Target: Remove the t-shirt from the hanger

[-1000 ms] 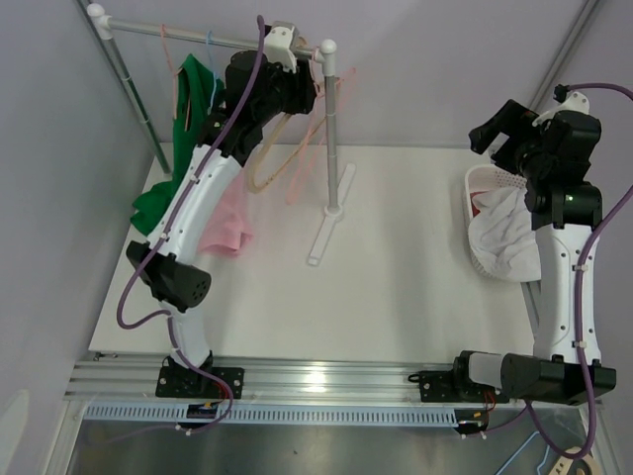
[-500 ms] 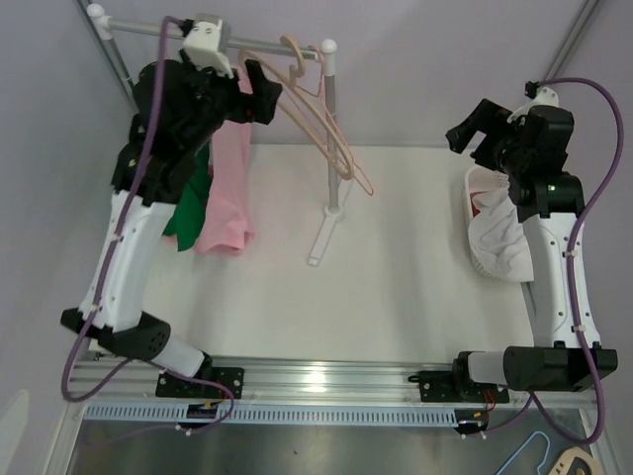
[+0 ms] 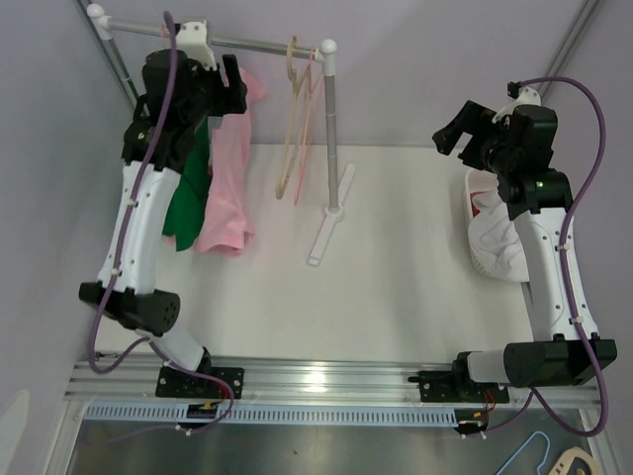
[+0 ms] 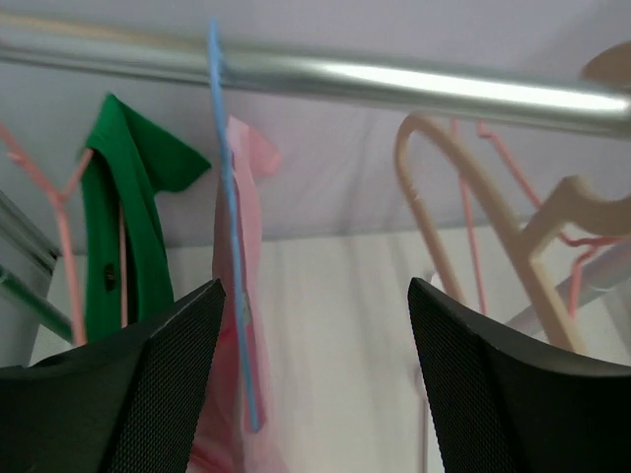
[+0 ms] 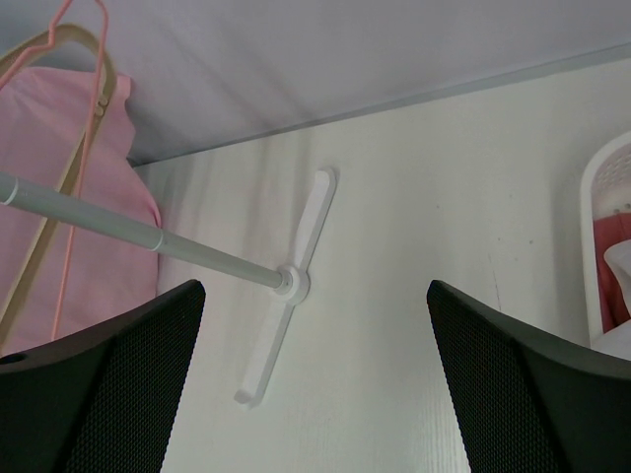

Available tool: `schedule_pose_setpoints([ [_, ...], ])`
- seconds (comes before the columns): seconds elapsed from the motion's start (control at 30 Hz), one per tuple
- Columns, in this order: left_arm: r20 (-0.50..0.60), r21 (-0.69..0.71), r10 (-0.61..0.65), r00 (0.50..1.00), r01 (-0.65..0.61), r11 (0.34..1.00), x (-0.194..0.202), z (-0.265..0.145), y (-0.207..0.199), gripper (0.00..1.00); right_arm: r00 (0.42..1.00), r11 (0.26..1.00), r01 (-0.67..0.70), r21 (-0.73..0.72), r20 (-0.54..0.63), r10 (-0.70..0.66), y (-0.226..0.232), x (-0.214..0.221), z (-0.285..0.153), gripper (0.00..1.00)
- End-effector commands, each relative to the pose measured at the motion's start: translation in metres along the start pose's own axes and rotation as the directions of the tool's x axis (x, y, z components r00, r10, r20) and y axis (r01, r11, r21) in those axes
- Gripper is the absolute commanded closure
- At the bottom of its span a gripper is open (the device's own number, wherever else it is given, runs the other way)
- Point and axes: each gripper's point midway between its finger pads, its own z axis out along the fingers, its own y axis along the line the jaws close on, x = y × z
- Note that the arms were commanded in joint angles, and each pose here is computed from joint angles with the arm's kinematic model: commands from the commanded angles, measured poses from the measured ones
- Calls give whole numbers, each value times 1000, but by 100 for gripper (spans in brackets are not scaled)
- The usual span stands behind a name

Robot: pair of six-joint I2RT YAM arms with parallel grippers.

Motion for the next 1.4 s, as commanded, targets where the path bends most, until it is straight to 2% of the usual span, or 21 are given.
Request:
schedule_pose_setpoints([
  [0.0, -47, 5, -14, 999, 14, 1000, 10, 25, 3, 20, 999, 1000, 24, -8, 32, -23, 2, -7, 0, 0],
  [0.17, -55, -22, -19, 998, 17, 1000, 16, 49, 10, 21, 999, 1000, 28, 0, 35, -28, 0, -8, 5, 1],
  [0.37, -12, -73, -21, 1000, 20, 997, 10, 68, 24, 23, 999, 1000, 31, -4, 32, -31, -1, -7, 12, 1],
  [0.57, -37, 88, -84, 996, 87, 992, 9, 52, -9, 22, 1000, 1000, 19, 0, 17, -19, -4, -3, 22, 1],
  [0.67, -53, 94, -85, 995, 90, 991, 12, 41, -19, 22, 1000, 1000, 16, -13, 9, -16, -1, -1, 26, 0],
  [0.77, -13, 101, -85, 996, 86, 991, 1, 22, -21, 21, 1000, 1000, 19, -17, -1, -19, 1, 3, 28, 0],
  [1.1, 15, 66, -52, 999, 51, 997, -13, -10, -12, 20, 1000, 999, 21, -44, -19, -22, 5, 9, 33, 1],
  [1.37, 11, -113, 1, 1000, 1, 994, -5, 22, 25, 20, 999, 998, 23, -65, -23, -25, 10, 7, 34, 1],
])
